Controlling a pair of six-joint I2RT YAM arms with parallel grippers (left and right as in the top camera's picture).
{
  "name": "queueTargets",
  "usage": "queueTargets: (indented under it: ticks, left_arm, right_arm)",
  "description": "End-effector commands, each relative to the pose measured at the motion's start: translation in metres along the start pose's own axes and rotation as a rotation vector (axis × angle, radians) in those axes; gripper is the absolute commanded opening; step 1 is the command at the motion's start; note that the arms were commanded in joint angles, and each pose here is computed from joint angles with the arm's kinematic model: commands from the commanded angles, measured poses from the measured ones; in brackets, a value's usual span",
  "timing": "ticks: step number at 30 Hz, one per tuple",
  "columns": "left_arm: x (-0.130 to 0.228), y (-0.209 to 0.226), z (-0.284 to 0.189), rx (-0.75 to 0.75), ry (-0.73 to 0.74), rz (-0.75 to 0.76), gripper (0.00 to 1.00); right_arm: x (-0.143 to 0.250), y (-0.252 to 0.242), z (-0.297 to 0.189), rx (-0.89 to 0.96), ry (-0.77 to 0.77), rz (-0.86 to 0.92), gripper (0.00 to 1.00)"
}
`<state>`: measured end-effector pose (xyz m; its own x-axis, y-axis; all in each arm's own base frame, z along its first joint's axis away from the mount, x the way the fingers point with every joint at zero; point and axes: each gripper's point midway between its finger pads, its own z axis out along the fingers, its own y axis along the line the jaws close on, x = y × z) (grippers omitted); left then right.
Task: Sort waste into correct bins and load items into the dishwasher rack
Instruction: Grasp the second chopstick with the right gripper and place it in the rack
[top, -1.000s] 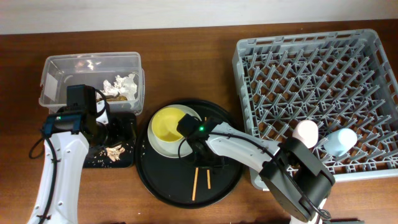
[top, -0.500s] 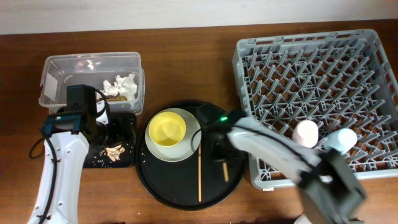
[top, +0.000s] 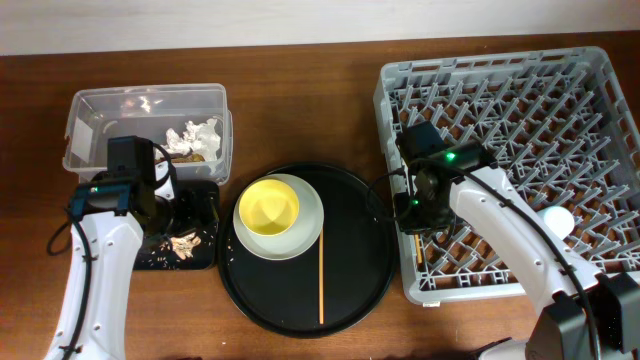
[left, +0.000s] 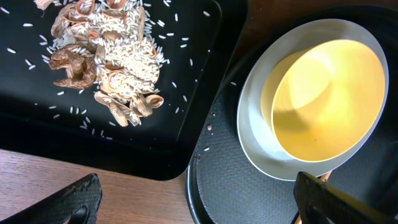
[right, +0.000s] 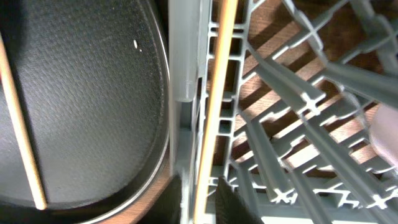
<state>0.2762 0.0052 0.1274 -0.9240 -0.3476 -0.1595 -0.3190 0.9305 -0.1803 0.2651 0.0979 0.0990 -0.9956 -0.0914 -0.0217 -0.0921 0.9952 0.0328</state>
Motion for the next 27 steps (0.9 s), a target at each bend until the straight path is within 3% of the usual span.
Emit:
queueTargets:
  ticks: [1,5,9,11,12,16,19,23,27]
  left_arm:
    - [-0.001,0.002,-0.004,-0.001,-0.017,-0.006,0.98]
    - [0.0,0.002,-0.004,-0.001,-0.017,-0.005,0.98]
    - [-0.001,0.002,-0.004,-0.001,-0.018,-0.006,0.99]
    - [-0.001,0.002,-0.004,-0.002,-0.018,-0.006,0.99]
    - [-0.001,0.002,-0.004,-0.001,-0.018,-0.006,0.99]
    - [0.0,0.002,-0.004,-0.003,-0.014,-0.006,0.99]
    - [0.002,0.051,-0.009,-0.284,-0.024,0.019,0.99]
    - [0.006,0.055,-0.004,-0.303,-0.014,0.019,0.99]
    - [0.006,0.056,-0.004,-0.306,-0.014,0.02,0.99]
  right_arm:
    - [-0.001,-0.005,0.001,0.019,0.007,0.0,0.33]
    - [-0.008,0.0,-0.035,-0.014,-0.082,-0.002,0.34]
    - [-0.002,0.053,-0.063,-0.204,-0.13,-0.096,0.39]
    - [0.003,0.082,-0.056,-0.223,-0.135,-0.153,0.62]
    - [0.006,0.106,-0.049,-0.238,-0.135,-0.183,0.64]
    - [0.018,0.155,0.002,-0.188,-0.038,-0.209,0.62]
    - [0.036,0.168,0.065,-0.084,0.113,-0.133,0.57]
    - [0.042,0.168,0.093,-0.017,0.149,-0.091,0.54]
    - [0.046,0.163,0.106,0.005,0.171,-0.048,0.42]
